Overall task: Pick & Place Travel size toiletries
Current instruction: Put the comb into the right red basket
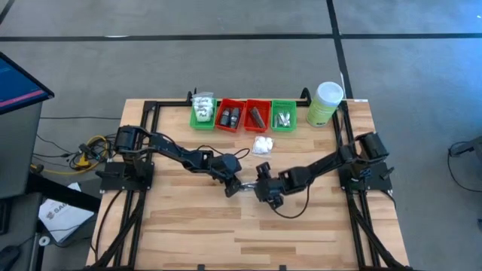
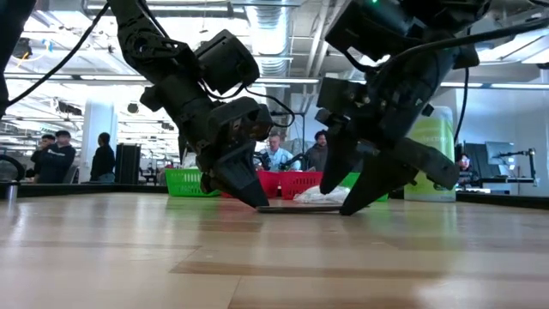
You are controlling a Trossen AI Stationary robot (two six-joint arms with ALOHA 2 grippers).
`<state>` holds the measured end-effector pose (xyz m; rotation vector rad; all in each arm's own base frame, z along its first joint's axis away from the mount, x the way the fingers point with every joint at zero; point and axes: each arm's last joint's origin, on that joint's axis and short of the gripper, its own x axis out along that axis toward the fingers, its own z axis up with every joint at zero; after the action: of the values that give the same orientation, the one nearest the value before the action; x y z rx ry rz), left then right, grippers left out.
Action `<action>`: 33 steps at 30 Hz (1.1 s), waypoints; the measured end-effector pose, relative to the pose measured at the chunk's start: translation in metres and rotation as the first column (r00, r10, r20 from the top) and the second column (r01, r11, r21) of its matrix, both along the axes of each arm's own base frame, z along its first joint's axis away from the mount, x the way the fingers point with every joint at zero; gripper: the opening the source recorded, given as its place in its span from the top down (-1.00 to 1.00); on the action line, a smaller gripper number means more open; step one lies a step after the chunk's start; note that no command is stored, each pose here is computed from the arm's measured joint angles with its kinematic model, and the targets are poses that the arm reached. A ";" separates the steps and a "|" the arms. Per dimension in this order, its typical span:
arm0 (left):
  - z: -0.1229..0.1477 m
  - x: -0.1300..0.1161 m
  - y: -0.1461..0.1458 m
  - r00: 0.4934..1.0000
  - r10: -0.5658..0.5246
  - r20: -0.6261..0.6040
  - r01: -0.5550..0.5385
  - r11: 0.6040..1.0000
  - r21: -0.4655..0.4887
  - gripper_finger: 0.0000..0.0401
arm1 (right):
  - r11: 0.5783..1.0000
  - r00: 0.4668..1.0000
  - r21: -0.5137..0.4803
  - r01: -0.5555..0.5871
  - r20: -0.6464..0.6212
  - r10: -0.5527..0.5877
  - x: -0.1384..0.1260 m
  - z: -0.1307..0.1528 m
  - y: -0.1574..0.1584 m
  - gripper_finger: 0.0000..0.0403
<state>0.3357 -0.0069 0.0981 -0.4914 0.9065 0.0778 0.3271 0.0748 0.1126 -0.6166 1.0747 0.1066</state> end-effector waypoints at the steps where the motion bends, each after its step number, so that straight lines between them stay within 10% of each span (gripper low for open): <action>1: 0.000 0.000 0.000 1.000 -0.002 0.000 0.002 1.000 -0.002 1.00 | 1.000 1.000 -0.012 0.015 0.007 -0.015 0.000 0.000 -0.001 -0.10; 19: 0.000 0.000 -0.001 0.999 -0.039 0.001 0.039 0.999 -0.024 1.00 | 0.987 0.992 -0.127 0.100 0.086 -0.089 0.003 0.002 -0.006 0.17; 33: 0.000 0.000 0.001 0.999 -0.044 0.001 0.044 0.998 -0.039 1.00 | 0.983 0.983 0.094 0.156 0.086 -0.164 0.010 0.003 -0.027 0.46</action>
<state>0.3353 -0.0055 0.0978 -0.5074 0.9198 0.0202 0.3374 0.0479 0.1156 -0.4505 1.0192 -0.0155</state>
